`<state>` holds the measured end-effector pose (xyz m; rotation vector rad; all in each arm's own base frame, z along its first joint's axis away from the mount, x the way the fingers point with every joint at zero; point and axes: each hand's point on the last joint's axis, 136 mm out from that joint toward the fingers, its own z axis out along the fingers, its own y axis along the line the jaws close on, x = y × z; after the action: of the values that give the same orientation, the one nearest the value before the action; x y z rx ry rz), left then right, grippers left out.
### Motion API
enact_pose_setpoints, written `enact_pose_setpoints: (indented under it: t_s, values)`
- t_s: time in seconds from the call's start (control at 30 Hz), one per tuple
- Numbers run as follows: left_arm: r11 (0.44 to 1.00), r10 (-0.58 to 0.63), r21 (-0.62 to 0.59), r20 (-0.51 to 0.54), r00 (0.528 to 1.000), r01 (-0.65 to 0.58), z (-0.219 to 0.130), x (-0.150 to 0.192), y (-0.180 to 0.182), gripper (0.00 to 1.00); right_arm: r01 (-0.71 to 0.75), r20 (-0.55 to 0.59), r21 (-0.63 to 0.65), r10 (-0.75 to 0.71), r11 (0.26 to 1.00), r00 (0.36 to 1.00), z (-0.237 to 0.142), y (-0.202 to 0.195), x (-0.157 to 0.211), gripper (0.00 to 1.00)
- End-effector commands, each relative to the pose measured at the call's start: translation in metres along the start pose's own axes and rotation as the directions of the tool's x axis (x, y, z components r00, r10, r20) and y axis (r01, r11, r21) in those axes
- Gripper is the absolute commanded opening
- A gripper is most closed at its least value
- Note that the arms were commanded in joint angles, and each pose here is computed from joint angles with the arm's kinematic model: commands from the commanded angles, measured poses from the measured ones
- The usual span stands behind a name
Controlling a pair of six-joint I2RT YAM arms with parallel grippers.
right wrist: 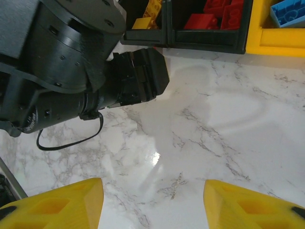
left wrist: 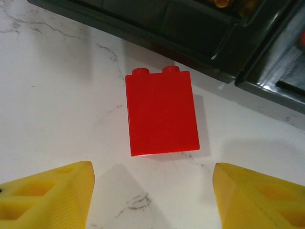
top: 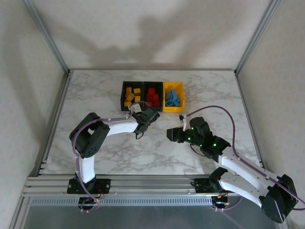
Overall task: Sort the legos into containers by color
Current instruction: Pick up the lego from the center of the table.
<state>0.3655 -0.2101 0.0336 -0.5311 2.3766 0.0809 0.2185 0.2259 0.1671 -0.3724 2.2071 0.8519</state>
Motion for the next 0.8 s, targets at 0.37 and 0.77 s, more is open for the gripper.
enact_pose_setpoints:
  t_s: [0.37,0.77]
  values:
    - [0.998,0.035,-0.049,0.042,0.999,-0.033,0.027,-0.005,-0.01,0.53,0.006,-0.015,0.035,-0.005,0.999,1.0,0.002,-0.007,0.005,0.57]
    - [0.998,0.046,-0.04,0.077,0.996,-0.043,0.0,-0.016,0.006,0.36,-0.005,-0.036,0.034,0.006,0.999,0.999,0.011,-0.008,0.009,0.57]
